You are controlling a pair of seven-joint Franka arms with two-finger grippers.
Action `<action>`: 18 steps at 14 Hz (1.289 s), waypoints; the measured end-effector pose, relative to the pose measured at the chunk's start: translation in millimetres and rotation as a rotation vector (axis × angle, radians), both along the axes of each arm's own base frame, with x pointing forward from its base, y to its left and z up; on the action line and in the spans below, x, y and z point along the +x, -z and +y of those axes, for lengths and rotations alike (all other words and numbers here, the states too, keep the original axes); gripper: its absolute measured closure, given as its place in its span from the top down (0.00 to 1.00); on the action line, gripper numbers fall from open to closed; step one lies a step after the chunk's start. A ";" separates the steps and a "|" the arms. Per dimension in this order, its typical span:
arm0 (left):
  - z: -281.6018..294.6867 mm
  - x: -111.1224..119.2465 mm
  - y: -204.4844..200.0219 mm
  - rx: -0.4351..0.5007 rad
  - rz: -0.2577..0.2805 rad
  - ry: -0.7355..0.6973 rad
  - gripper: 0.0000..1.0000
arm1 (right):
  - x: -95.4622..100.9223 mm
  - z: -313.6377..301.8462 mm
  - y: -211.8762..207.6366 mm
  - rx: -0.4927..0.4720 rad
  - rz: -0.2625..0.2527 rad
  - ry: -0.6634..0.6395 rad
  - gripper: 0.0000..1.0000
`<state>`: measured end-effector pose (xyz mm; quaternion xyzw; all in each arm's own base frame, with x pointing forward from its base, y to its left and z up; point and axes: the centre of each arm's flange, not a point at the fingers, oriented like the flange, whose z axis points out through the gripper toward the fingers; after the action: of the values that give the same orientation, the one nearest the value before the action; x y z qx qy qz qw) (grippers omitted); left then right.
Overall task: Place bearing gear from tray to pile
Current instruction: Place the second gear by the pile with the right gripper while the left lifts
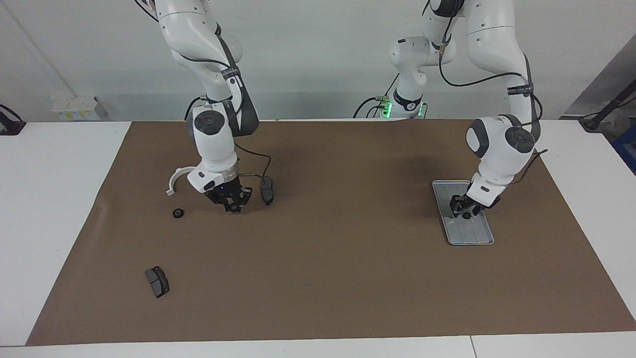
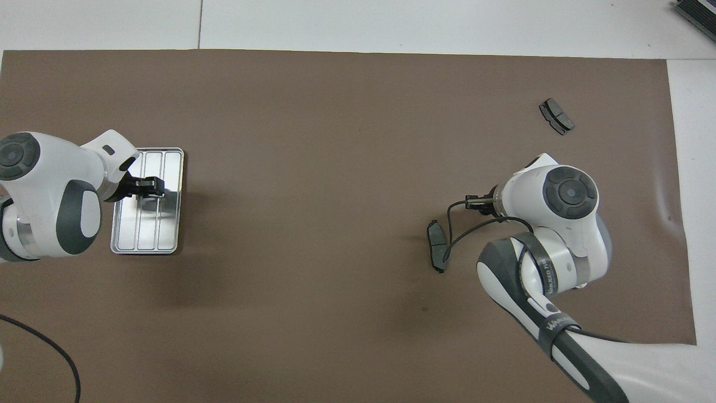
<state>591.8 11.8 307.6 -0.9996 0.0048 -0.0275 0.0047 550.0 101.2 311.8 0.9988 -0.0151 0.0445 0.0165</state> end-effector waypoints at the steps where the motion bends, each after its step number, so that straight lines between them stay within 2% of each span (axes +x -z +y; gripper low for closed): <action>1: 0.1 0.0 0.1 0.000 0.000 0.001 0.68 | -2.5 -17.7 3.5 -0.002 0.014 -0.020 0.35; 2: 0.2 0.0 0.3 0.000 0.001 0.003 0.64 | -4.9 -33.4 5.9 -0.003 0.028 -0.037 0.35; 4: 0.4 -0.1 1.2 0.001 0.002 0.009 0.63 | -9.7 -61.4 9.6 0.010 0.068 -0.066 0.35; 5: 0.7 -0.1 1.3 0.001 0.002 0.012 0.57 | -11.0 -71.9 10.0 0.019 0.081 -0.077 0.35; 6: 0.9 -0.1 1.4 0.001 0.002 0.012 0.57 | -12.0 -81.0 10.2 0.025 0.090 -0.087 0.35; 7: 1.0 -0.1 1.6 0.001 0.003 0.013 0.50 | -13.1 -87.7 10.7 0.026 0.097 -0.093 0.35; 8: 1.1 -0.1 1.7 0.001 0.003 0.013 0.50 | -14.5 -91.7 11.6 0.026 0.102 -0.095 0.35; 10: 2.9 -0.2 1.9 0.001 0.003 0.010 0.46 | -17.4 -92.0 13.9 0.026 0.110 -0.097 0.35; 11: 5.0 -0.2 2.1 0.002 0.004 0.010 0.41 | -18.1 -90.8 14.6 0.031 0.111 -0.094 0.35; 12: 7.5 -0.3 2.2 0.002 0.004 0.012 0.40 | -18.5 -88.8 14.8 0.049 0.112 -0.080 0.35; 13: 9.3 -0.4 2.2 0.002 0.004 0.015 0.35 | -18.6 -86.0 14.6 0.068 0.111 -0.066 0.35; 16: 11.4 -0.5 2.2 0.002 0.004 0.016 0.31 | -19.3 -68.2 13.3 0.097 0.110 -0.068 0.35; 17: 12.1 -0.5 2.2 0.003 0.004 0.016 0.26 | -19.9 -60.0 13.0 0.098 0.110 -0.074 0.35; 18: 12.4 -0.5 2.2 0.003 0.004 0.015 0.25 | -20.6 -51.9 12.9 0.099 0.111 -0.075 0.35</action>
<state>591.4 24.2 305.4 -0.9996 0.0125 -0.0255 0.0057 529.4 49.3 298.9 0.9992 0.0211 -0.0113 -0.0335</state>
